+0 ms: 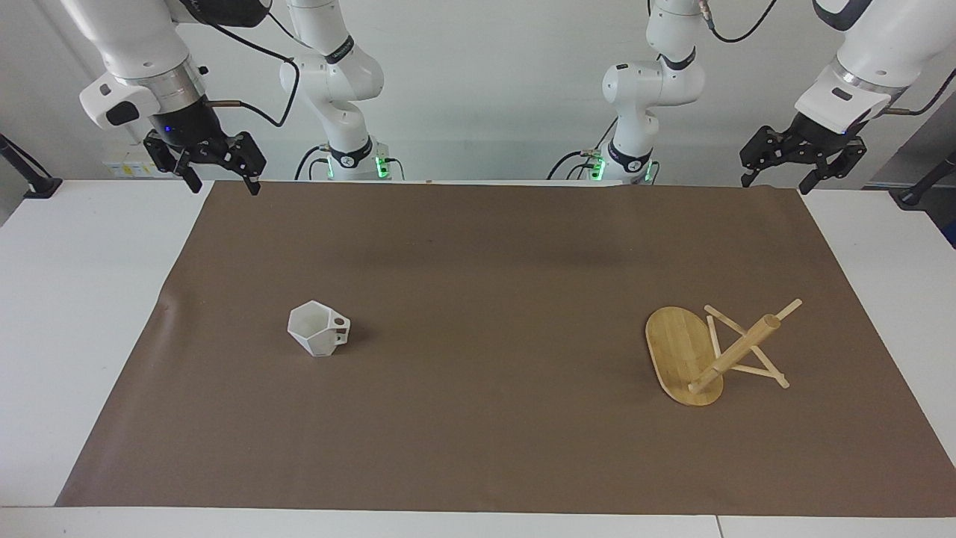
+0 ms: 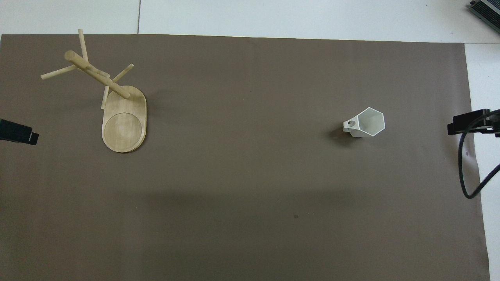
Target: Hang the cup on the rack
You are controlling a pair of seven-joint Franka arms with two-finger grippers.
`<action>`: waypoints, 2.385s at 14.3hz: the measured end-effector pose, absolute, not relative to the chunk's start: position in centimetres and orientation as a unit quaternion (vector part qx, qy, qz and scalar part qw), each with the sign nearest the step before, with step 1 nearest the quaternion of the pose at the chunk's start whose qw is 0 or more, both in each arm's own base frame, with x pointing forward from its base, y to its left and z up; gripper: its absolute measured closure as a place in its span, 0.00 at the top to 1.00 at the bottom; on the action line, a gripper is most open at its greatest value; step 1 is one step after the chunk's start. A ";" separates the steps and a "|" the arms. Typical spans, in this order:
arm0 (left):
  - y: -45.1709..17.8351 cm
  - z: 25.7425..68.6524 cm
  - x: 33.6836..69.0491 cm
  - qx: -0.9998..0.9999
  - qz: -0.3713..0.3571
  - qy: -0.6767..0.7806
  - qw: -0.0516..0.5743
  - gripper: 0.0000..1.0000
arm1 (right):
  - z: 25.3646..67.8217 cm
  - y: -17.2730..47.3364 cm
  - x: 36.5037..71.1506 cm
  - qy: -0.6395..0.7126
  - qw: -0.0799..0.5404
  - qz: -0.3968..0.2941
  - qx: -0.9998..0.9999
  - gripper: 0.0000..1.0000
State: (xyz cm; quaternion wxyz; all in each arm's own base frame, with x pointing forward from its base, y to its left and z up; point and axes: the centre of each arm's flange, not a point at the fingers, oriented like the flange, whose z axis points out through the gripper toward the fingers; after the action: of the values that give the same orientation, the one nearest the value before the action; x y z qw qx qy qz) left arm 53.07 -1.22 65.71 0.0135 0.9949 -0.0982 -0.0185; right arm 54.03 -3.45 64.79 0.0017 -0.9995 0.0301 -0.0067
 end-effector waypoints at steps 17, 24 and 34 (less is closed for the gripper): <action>-1.2 65.7 53.1 0.995 -0.019 -0.098 0.014 1.00 | 61.5 -3.5 55.0 0.029 0.001 -0.064 -0.998 1.00; -1.2 65.7 53.1 0.995 -0.019 -0.098 0.014 1.00 | 53.1 -3.1 55.5 0.026 0.001 -0.066 -0.998 1.00; -1.2 65.7 53.1 0.995 -0.019 -0.098 0.014 1.00 | 42.6 -2.9 59.2 0.023 -0.004 -0.070 -0.997 1.00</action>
State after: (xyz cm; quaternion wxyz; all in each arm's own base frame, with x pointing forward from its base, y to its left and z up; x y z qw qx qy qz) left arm 53.07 -1.21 65.71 0.0135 0.9949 -0.0982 -0.0185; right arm 59.18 -2.88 42.56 -0.0044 -0.9973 0.0228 -0.0701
